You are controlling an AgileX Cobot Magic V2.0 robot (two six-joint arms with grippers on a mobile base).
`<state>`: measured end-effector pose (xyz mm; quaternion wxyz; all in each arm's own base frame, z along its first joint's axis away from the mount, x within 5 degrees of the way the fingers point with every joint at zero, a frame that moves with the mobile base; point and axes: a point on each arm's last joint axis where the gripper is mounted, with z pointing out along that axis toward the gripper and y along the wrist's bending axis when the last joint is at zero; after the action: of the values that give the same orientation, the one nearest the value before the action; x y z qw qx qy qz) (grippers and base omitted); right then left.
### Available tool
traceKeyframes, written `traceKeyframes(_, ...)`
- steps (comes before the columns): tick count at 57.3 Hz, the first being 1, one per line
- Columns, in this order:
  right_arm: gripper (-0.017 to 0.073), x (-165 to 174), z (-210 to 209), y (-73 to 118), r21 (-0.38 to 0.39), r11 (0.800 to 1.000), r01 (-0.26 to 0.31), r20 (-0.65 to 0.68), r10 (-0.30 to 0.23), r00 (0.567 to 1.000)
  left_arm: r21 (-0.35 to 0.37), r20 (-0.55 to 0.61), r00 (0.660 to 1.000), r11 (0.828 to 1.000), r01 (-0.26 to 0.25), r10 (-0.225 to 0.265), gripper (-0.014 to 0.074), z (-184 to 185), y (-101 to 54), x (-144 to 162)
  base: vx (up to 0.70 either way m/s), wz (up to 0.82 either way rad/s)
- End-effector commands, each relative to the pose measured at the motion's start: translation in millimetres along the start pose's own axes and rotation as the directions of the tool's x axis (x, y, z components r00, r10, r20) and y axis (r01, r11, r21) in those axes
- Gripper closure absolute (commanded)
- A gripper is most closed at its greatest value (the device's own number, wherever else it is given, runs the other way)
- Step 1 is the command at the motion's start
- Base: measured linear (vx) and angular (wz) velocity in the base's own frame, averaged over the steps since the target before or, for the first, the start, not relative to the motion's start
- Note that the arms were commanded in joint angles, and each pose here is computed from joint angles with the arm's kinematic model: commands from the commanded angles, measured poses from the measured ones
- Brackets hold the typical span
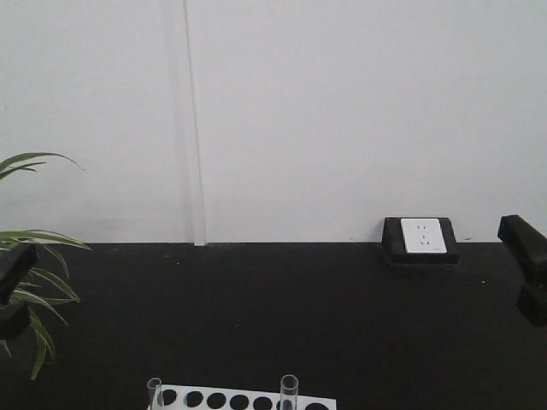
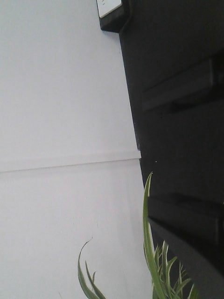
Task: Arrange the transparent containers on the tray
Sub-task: 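Lower the left gripper onto a clear glass tube in the rack and close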
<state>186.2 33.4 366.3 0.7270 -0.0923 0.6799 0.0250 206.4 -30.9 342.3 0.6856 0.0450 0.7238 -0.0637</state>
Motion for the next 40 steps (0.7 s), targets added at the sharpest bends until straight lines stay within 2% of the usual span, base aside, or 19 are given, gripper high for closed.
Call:
traceKeyframes(1, -0.0164, -22, -2, -3.7, 0.025, 1.000, -0.007, 0.132, 0.004, 0.991, 0.015, 0.135, 0.991, 1.000, 0.016, -0.018, 0.0006, -3, -2.0, -23, 0.00, 0.00)
traceKeyframes(9, -0.0155, -20, -2, -3.4, 0.014, 0.997, -0.079, 0.119, 0.077, 0.990, 0.020, 0.162, 0.986, 0.999, 0.027, -0.030, 0.0004, -3, -2.3, -25, 0.00, 0.00)
traceKeyframes(17, -0.0119, -14, -1, -1.8, 0.004, 0.998, -0.059, 0.058, 0.058, 0.997, 0.021, 0.121, 0.993, 1.000, 0.012, -0.014, 0.0008, -4, -2.4, -9, 0.00, 0.00)
traceKeyframes(22, -0.0085, -2, -1, -0.5, 0.002, 0.999, -0.050, 0.027, 0.050, 0.998, 0.033, 0.067, 0.998, 0.999, -0.008, 0.006, 0.0008, -6, -3.3, 20, 0.00, 0.00)
traceKeyframes(29, -0.0034, 28, -4, 2.1, 0.003, 0.999, -0.044, -0.014, 0.044, 0.999, 0.125, 0.044, 0.999, 0.992, -0.036, 0.031, 0.0008, -18, -14.7, 61, 0.00, 0.00)
traceKeyframes(31, -0.0018, 36, -6, 2.8, 0.004, 0.999, -0.043, -0.020, 0.043, 0.999, 0.162, 0.047, 0.998, 0.986, -0.042, 0.034, 0.0008, -22, -18.9, 71, 0.00, 0.00)
traceKeyframes(35, 0.0007, 54, -10, 4.2, 0.008, 0.999, -0.043, -0.024, 0.043, 0.999, 0.269, 0.086, 0.995, 0.961, -0.067, 0.045, 0.0008, -29, -30.4, 83, 0.00, 0.00)
traceKeyframes(40, 0.0027, 69, -15, 5.2, 0.013, 0.998, -0.058, -0.018, 0.058, 0.998, 0.399, 0.117, 0.991, 0.911, -0.099, 0.057, 0.0008, -33, -43.8, 92, 0.00, 0.00)
